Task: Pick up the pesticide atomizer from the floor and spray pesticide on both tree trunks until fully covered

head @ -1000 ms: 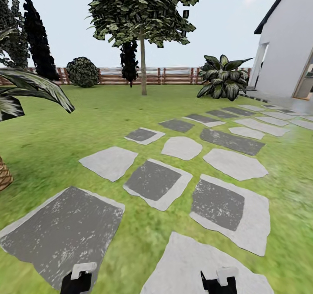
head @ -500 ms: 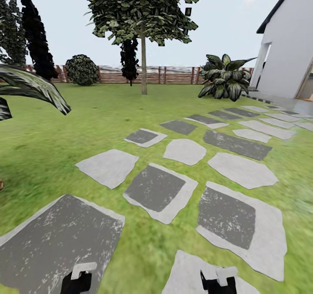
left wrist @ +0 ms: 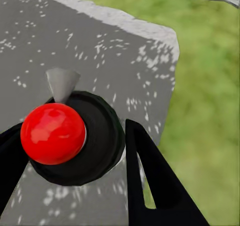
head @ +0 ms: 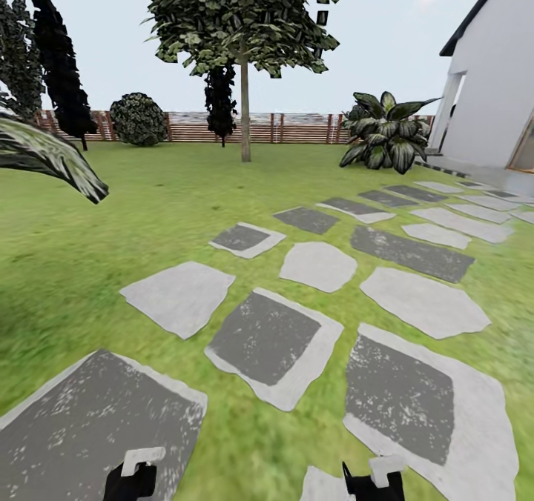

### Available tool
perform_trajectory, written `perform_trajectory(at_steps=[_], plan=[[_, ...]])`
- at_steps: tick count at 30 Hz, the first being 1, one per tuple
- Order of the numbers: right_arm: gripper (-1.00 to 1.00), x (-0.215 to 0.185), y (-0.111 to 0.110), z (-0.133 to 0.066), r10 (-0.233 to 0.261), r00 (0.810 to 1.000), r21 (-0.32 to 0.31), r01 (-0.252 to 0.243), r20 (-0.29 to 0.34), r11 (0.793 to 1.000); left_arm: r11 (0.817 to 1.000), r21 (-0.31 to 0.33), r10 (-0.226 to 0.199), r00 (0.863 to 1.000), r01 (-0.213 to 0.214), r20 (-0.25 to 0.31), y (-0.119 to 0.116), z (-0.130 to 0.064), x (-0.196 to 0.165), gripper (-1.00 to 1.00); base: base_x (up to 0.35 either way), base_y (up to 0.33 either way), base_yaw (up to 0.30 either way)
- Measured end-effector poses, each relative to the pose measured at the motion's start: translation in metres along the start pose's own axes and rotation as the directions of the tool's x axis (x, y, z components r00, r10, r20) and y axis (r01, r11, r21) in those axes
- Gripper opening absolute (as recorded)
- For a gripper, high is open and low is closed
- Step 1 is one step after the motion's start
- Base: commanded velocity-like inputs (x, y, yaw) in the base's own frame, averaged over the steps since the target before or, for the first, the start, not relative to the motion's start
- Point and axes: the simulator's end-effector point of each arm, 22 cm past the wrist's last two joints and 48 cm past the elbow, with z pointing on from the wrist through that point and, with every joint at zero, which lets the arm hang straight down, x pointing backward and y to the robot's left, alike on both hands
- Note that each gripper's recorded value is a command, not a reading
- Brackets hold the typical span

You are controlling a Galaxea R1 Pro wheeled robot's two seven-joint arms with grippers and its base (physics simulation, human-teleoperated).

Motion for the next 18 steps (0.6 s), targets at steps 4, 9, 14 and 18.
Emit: perform_trajectory(at_steps=[4,9,14,18], plan=[[1.00,0.0006,-0.0001,-0.0001,0.000,1.000,0.000,0.000,-0.001,1.000,1.000,0.000,0.000,1.000,0.000,0.000,0.0000,0.0000,0.0000,-1.00,0.335,0.000,0.000],[1.00,0.0006,-0.0001,-0.0001,0.000,1.000,0.000,0.000,-0.001,1.000,1.000,0.000,0.000,1.000,0.000,0.000,0.0000,0.0000,0.0000,-1.00,0.335,0.000,0.000],[1.00,0.0006,0.0000,-0.0001,0.000,1.000,0.000,0.000,-0.001,1.000,1.000,0.000,0.000,1.000,0.000,0.000,0.0000,0.0000,0.0000,-1.00,0.335,0.000,0.000],[1.00,0.0006,0.0001,-0.0001,0.000,1.000,0.000,0.000,-0.001,1.000,1.000,0.000,0.000,1.000,0.000,0.000,0.0000,0.0000,0.0000,-1.00,0.335,0.000,0.000]])
